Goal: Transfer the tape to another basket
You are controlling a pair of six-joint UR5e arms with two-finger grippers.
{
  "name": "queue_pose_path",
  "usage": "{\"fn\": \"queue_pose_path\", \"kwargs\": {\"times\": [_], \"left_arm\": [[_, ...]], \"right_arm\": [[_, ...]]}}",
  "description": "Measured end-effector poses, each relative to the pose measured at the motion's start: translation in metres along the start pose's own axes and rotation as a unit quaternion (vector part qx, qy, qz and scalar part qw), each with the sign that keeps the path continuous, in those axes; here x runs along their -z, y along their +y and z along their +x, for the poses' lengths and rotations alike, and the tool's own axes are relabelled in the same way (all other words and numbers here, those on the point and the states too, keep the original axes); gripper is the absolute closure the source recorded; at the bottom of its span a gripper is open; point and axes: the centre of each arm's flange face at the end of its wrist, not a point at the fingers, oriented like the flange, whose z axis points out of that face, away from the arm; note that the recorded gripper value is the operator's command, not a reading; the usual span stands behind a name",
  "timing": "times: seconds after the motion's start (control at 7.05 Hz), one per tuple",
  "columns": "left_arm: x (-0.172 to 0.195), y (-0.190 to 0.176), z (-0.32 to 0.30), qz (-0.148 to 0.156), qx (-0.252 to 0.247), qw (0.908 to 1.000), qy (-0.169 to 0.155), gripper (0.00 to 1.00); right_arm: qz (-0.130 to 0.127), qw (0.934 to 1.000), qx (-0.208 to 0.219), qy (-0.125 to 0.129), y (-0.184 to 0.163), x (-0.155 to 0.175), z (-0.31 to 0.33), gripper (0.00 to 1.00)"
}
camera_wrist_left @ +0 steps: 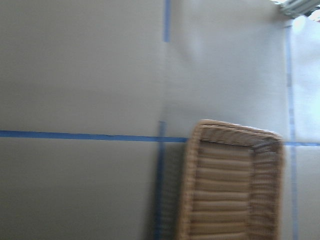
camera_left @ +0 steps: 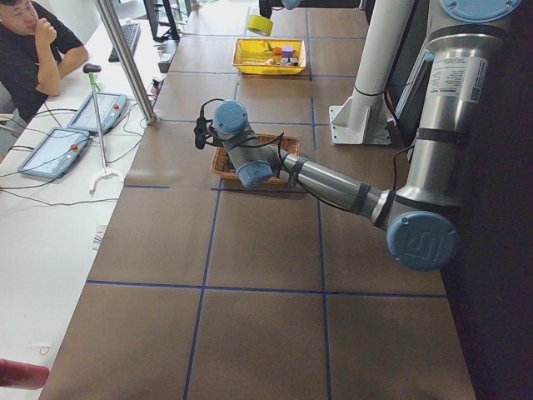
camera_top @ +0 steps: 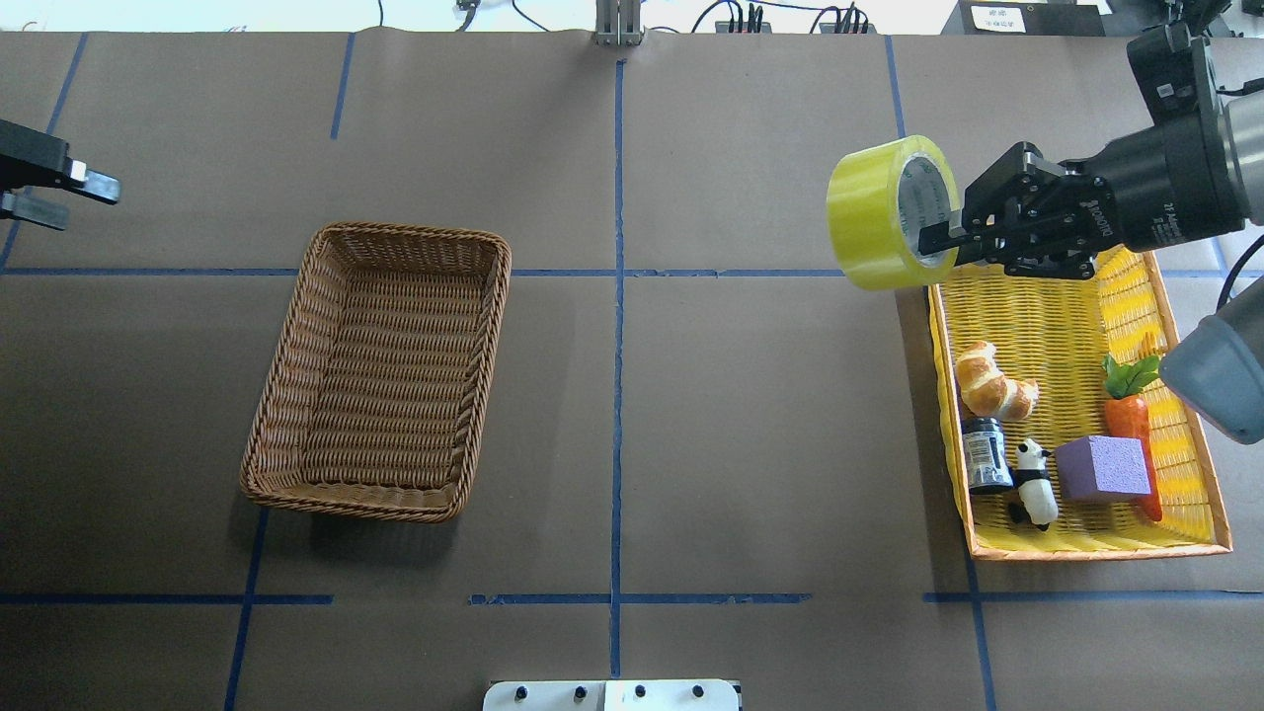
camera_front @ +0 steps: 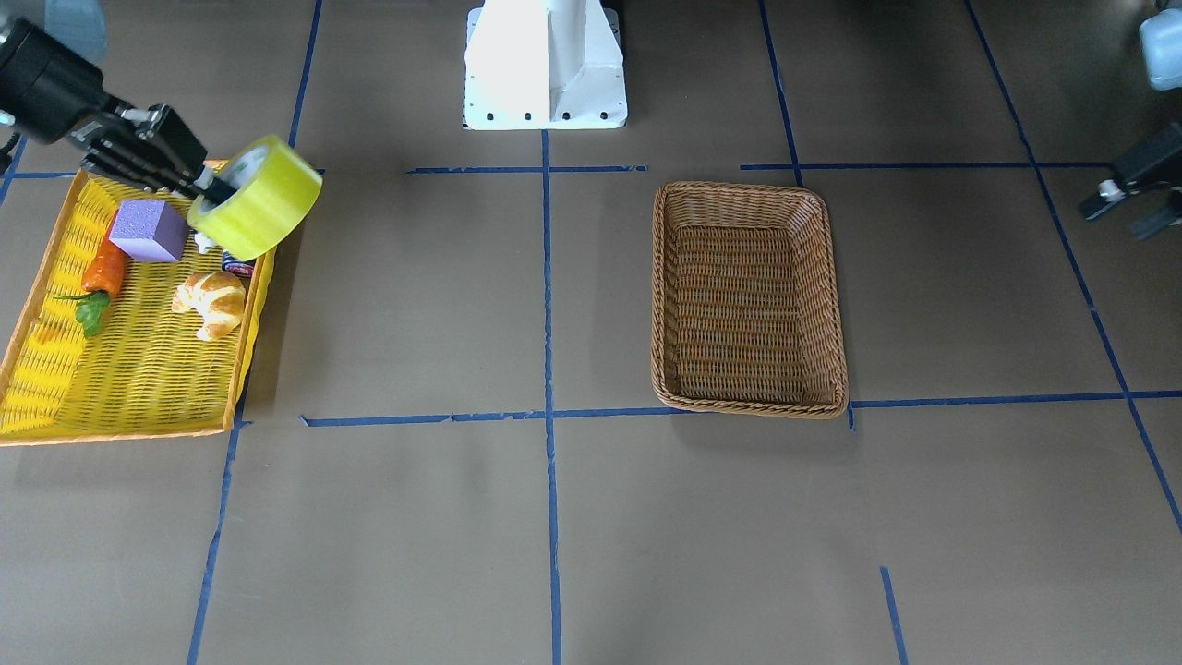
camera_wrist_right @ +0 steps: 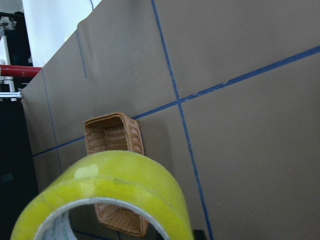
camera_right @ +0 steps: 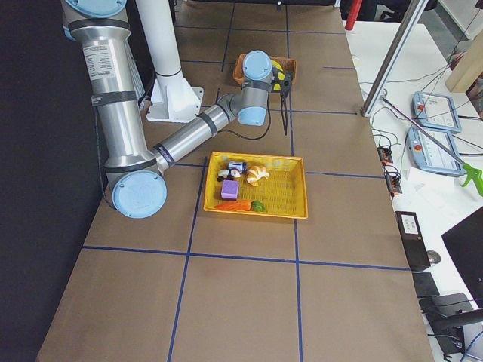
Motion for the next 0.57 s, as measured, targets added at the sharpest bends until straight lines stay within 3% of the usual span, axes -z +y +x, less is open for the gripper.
{"fn": "queue_pose_path", "kwargs": {"times": [0.28,0.57], "left_arm": [[-0.026,0.007,0.071,0.027,0.032,0.9973,0.06,0.0],[-0.052,0.033,0.152,0.014,0.076,0.9845,0.158,0.0]], "right_arm": [[-0.021,0.997,-0.013,-0.073,0.036,-0.028,-0.005,1.0],[-0.053,0.9876,-0.02,-0.147,0.078,-0.057,-0.007,1.0]]}}
